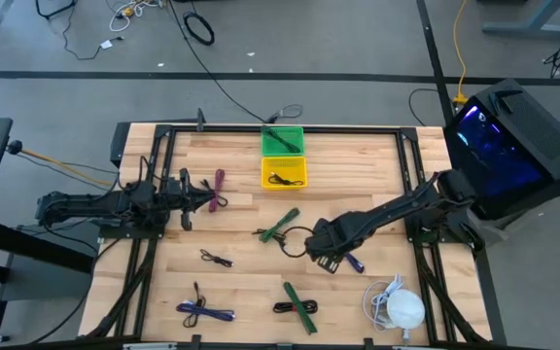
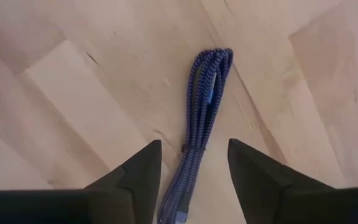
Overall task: Pick & Place USB Port
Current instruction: Put the right blue patterned charger cable into the green basket
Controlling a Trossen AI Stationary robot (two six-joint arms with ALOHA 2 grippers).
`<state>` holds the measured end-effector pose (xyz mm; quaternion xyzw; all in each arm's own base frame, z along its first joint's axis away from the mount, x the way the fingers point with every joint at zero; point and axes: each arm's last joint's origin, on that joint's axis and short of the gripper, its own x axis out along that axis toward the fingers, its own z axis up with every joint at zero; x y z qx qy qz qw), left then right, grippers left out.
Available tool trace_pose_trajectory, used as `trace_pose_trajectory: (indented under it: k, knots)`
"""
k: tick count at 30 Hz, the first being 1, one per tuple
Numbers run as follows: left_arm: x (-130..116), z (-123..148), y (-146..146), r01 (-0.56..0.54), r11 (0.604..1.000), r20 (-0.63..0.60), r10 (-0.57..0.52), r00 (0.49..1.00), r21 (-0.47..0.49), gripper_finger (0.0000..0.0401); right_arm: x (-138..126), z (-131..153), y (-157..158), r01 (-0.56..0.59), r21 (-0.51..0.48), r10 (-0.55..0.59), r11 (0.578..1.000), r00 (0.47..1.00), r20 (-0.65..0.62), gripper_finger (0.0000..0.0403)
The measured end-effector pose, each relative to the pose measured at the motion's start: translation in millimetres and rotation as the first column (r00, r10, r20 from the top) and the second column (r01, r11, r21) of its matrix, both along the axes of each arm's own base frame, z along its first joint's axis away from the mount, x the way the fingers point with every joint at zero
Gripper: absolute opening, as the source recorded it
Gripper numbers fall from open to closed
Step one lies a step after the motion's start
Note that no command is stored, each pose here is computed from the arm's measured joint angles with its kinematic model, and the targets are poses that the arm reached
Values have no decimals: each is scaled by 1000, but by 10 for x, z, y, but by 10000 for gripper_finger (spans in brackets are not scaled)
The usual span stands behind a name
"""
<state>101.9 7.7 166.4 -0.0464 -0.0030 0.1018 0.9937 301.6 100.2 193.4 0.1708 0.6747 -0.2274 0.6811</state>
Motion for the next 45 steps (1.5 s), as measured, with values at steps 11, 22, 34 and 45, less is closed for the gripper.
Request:
trace_pose_trajectory:
  k: [11,22,34,45]
  knots:
    - [0,1,0,0,1000,0,0,1000,0,30,-205,-342,54,83,11,-83,996,995,-52,188]
    - [0,2,0,0,1000,1,0,1000,0,30,-275,-533,40,77,37,-76,996,997,-35,138]
    - [0,1,0,0,1000,0,0,1000,0,30,-248,-481,-243,27,7,-26,1000,997,-72,7]
    - [0,1,0,0,1000,0,0,1000,0,30,-263,217,-851,5,-74,6,997,989,149,1]
